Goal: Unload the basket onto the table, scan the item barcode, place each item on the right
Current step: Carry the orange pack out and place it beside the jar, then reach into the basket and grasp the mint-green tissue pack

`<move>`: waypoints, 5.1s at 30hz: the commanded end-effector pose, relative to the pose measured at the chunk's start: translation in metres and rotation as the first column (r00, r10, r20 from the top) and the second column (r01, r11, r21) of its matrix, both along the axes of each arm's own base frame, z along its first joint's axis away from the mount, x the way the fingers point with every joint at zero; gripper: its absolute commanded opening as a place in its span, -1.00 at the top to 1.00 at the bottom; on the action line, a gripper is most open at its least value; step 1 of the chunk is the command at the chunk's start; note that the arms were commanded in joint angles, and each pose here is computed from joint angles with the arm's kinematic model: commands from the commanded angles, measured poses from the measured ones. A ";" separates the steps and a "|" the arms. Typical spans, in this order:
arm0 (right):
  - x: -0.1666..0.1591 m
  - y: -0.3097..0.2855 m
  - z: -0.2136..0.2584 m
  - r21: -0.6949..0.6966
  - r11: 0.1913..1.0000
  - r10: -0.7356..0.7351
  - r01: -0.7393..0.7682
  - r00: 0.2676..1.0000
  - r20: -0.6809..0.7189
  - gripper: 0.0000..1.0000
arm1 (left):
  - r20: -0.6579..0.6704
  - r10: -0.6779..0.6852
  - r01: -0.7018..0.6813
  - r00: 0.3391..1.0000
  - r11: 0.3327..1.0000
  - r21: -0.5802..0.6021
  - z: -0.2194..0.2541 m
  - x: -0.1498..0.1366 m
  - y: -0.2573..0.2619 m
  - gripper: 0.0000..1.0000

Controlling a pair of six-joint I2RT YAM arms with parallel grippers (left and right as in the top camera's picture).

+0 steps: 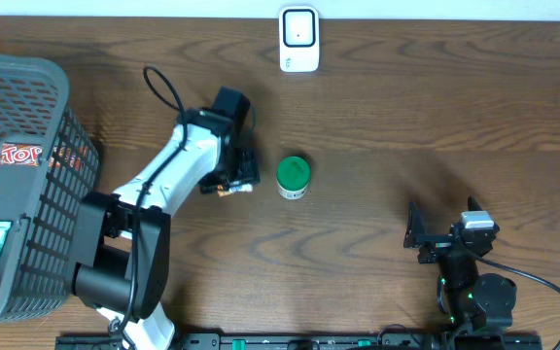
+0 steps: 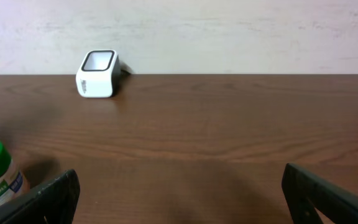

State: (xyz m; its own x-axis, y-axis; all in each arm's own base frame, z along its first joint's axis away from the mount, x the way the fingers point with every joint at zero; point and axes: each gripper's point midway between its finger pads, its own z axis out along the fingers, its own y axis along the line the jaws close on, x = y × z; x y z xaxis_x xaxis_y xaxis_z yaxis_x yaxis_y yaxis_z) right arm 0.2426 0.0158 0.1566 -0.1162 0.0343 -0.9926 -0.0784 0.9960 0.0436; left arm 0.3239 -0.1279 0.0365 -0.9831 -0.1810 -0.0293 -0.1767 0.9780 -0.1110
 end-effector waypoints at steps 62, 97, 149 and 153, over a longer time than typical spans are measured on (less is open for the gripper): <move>0.000 -0.002 -0.002 -0.009 1.000 -0.010 0.010 1.000 -0.002 -0.99 | 0.092 0.811 -0.704 0.578 0.439 0.559 0.121 -0.094 0.424 -0.96; 0.000 -0.002 -0.002 -0.009 1.000 -0.010 0.010 1.000 -0.002 -0.99 | -0.117 0.786 -0.421 0.607 0.442 0.792 0.017 -0.113 0.458 -0.96; 0.000 -0.003 -0.002 -0.009 1.000 -0.011 0.011 1.000 -0.002 -0.99 | 0.315 0.827 -0.884 0.466 0.420 0.204 0.211 -0.031 0.372 0.73; 0.000 -0.002 -0.002 -0.009 1.000 -0.010 0.010 1.000 -0.002 -0.98 | 0.412 0.782 -0.847 0.468 0.529 -0.043 0.265 -0.009 0.319 0.74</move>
